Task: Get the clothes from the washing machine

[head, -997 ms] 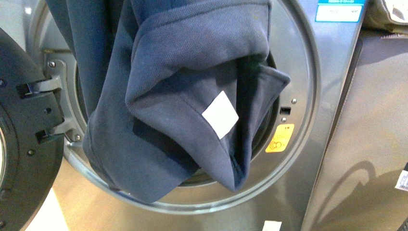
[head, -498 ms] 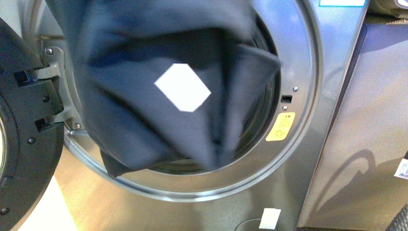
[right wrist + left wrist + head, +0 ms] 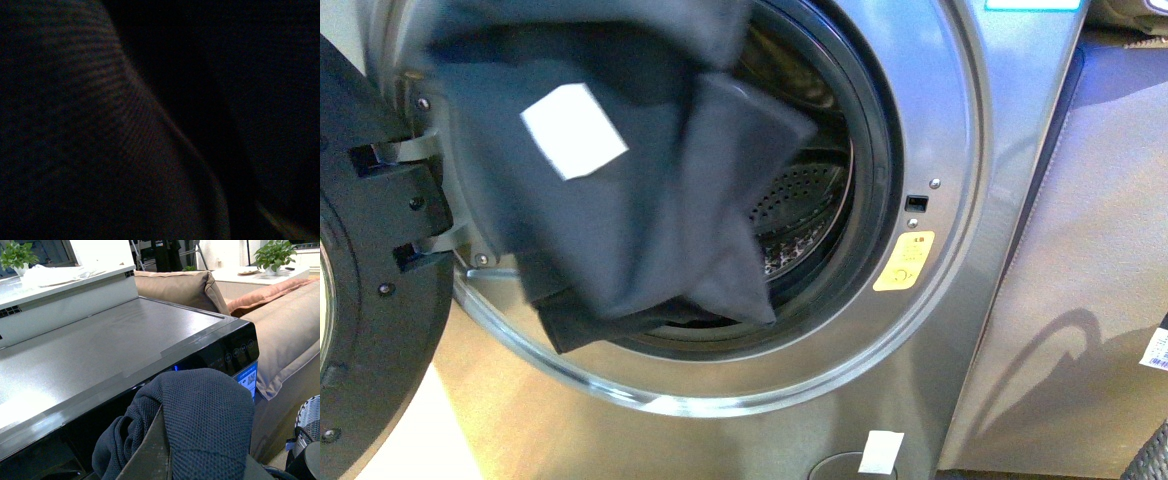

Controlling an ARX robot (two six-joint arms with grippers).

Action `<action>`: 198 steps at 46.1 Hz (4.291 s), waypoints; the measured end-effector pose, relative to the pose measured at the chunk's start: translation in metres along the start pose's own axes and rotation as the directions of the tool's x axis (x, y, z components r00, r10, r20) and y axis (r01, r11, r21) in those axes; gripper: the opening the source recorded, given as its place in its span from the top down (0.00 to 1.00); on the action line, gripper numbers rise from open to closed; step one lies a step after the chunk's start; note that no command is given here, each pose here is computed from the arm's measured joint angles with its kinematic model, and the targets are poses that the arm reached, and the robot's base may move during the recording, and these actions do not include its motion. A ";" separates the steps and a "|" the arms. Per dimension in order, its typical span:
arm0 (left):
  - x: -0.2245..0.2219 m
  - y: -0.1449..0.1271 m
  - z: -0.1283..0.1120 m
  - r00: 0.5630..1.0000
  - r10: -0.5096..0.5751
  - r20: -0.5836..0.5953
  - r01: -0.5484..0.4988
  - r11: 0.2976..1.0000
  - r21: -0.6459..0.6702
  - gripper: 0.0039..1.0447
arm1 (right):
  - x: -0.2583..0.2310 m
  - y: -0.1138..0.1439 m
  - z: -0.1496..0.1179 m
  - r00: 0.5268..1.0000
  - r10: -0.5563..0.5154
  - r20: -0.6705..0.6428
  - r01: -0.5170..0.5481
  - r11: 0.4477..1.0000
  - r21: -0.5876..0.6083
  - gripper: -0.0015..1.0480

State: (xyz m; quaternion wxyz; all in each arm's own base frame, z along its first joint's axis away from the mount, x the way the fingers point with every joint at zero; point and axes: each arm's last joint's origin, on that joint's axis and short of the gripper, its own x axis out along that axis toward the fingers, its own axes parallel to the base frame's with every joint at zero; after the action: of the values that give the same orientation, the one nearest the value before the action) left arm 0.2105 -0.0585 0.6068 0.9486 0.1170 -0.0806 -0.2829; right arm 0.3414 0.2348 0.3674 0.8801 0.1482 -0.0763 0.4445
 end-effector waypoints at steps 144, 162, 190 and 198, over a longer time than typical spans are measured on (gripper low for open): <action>-0.006 -0.002 0.004 1.000 0.000 0.014 0.000 1.000 0.002 0.06 | -0.408 -0.092 -0.019 0.611 -0.631 -0.478 0.782 0.575 0.240 0.07; -0.006 -0.002 0.004 1.000 0.000 0.014 0.000 1.000 0.002 0.06 | -0.381 -0.081 0.058 0.729 -0.672 -0.129 0.675 0.737 -0.031 0.07; -0.022 -0.010 -0.003 0.968 0.232 -0.097 -0.240 0.967 -0.088 0.24 | -0.292 0.025 0.062 0.820 -0.544 0.178 0.572 0.765 -0.295 0.15; -0.105 -0.038 -0.056 0.838 0.542 -0.061 -0.543 0.820 -0.179 0.53 | -0.317 0.016 0.012 0.586 -0.810 0.003 0.773 0.558 -0.304 0.44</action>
State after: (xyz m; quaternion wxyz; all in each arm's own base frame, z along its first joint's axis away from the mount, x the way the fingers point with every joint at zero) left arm 0.1161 -0.0207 0.5336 0.9968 -0.0003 -0.0798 -0.0075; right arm 0.1409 -0.0009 0.2974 0.9999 0.0133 -0.0013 -0.0051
